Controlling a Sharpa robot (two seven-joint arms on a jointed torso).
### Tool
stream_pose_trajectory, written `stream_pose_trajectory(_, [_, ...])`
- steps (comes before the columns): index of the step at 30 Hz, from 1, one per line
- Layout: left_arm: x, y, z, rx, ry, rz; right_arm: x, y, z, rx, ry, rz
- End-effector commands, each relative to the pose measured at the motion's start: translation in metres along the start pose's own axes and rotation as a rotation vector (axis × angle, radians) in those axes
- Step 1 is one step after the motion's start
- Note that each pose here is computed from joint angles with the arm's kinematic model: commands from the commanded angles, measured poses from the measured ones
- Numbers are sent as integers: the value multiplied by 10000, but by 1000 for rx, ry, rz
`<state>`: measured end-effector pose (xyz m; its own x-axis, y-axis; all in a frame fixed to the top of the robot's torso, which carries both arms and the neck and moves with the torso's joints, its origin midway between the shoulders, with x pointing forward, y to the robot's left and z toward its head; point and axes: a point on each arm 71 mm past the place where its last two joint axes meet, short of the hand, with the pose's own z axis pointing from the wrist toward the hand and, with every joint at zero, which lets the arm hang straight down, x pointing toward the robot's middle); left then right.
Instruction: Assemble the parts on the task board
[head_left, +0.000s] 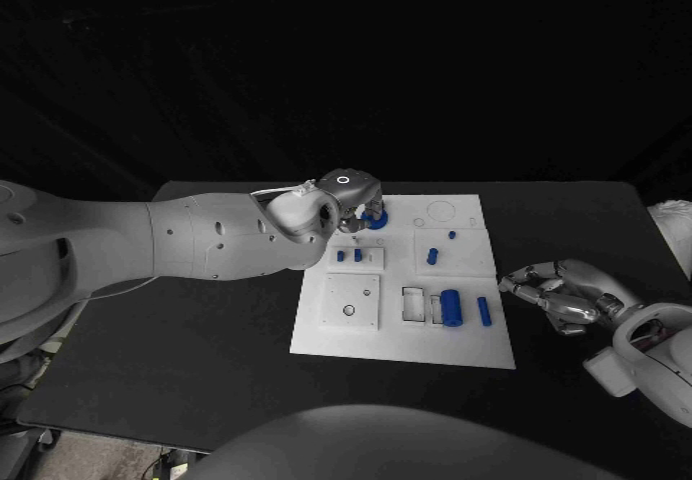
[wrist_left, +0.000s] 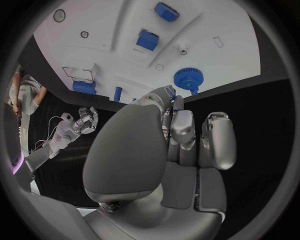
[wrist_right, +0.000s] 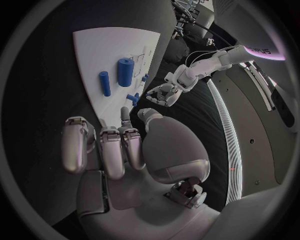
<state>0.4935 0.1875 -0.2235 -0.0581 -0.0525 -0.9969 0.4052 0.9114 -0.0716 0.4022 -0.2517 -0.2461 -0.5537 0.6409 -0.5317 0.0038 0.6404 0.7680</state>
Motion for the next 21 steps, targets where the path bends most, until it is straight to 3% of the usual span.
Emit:
stream_pose_trajectory(1, [21,-12,-52,49,50,-27,20,4,3,-4,19,-9])
stream_pose_trajectory(4, [29,67,-125,36,96,-27,22,4,9,-3,20,-9])
stream_pose_trajectory(8, [38,115,-165,24,119,-28,22,4,12,-2,20,-9])
stream_pose_trajectory(21, [96,173,-160,-1,130,-25,22,0,8,4,20,-10])
